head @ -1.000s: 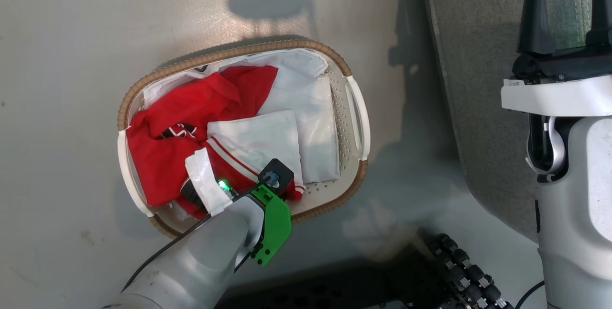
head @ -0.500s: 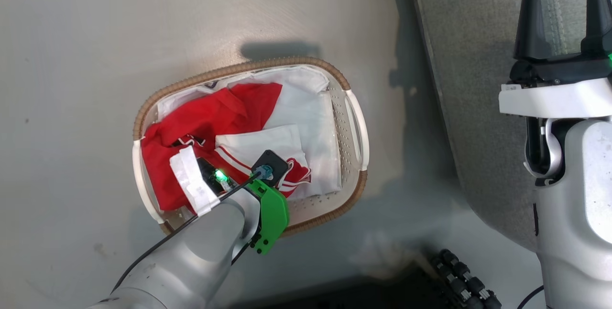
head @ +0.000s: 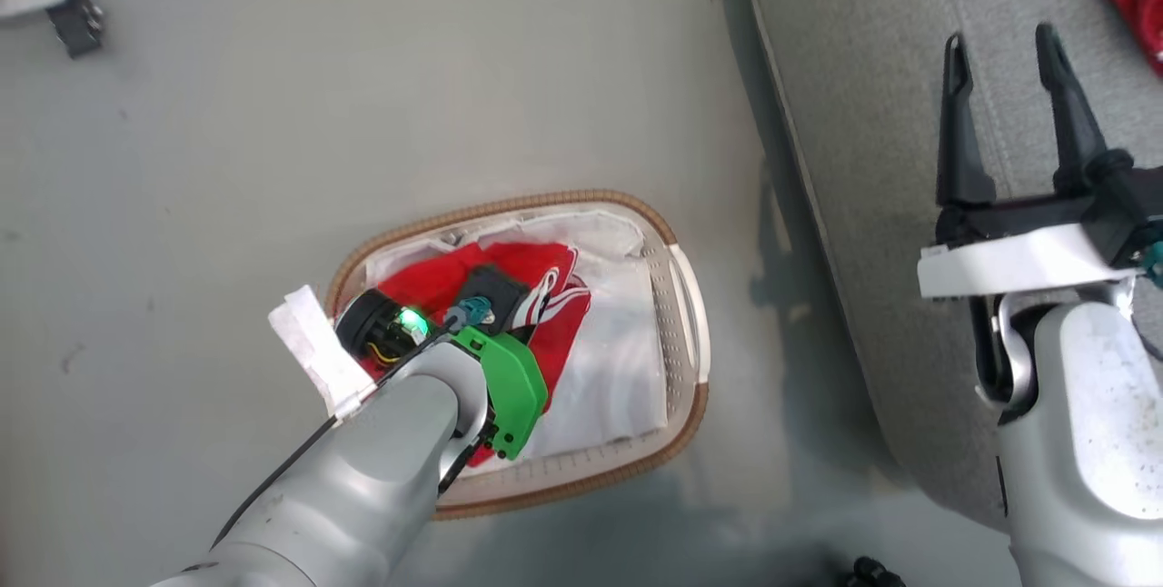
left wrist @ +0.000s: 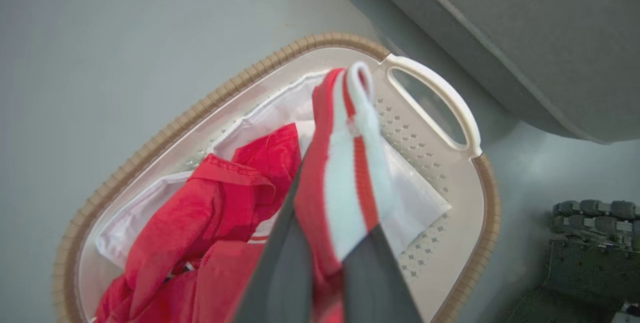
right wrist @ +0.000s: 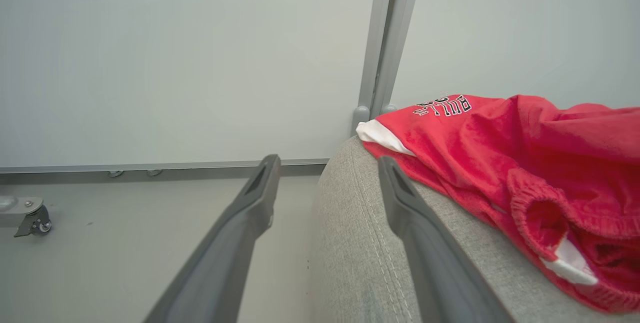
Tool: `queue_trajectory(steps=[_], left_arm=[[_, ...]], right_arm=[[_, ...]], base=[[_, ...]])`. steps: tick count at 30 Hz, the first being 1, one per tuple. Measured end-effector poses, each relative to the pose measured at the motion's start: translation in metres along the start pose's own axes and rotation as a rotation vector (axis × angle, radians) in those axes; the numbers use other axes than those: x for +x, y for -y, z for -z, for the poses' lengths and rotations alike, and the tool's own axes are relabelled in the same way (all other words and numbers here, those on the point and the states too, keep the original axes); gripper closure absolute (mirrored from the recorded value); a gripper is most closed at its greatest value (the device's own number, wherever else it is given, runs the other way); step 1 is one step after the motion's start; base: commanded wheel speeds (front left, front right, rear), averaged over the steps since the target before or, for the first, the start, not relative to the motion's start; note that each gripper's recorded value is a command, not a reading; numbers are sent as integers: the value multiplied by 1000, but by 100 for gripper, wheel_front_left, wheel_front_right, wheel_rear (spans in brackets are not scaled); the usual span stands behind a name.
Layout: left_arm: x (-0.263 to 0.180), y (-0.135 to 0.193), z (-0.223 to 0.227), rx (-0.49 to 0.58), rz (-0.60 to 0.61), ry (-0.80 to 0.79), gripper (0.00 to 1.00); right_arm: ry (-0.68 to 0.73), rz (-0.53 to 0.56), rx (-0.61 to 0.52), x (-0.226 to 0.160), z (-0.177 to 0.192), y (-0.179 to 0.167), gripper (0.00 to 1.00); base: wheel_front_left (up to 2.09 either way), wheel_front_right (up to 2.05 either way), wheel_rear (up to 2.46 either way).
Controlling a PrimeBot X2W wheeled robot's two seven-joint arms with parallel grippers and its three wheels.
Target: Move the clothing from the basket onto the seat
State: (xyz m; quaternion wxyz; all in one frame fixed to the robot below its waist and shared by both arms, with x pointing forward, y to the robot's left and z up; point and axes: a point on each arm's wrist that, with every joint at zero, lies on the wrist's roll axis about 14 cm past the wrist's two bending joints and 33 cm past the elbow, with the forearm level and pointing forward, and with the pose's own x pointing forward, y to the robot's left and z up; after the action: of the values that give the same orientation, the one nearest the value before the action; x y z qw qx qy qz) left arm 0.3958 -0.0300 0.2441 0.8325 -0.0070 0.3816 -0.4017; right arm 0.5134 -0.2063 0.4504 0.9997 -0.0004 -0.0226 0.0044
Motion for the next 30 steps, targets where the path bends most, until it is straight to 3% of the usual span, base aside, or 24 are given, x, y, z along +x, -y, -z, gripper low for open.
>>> queue_trajectory(steps=[11, 21, 30], left_arm=[[-64, -18, -102, 187, -103, 245, 100], [-143, -8, -200, 455, -182, 476, 100], [-213, 22, -283, 653, -238, 644, 100]], right_arm=[[32, -40, 11, -42, -40, -17, 0], [114, -94, 20, -73, -83, -37, 0], [175, -140, 22, -92, -110, -53, 0]], base=[[0, 0, 0], [0, 0, 0], [0, 0, 0]])
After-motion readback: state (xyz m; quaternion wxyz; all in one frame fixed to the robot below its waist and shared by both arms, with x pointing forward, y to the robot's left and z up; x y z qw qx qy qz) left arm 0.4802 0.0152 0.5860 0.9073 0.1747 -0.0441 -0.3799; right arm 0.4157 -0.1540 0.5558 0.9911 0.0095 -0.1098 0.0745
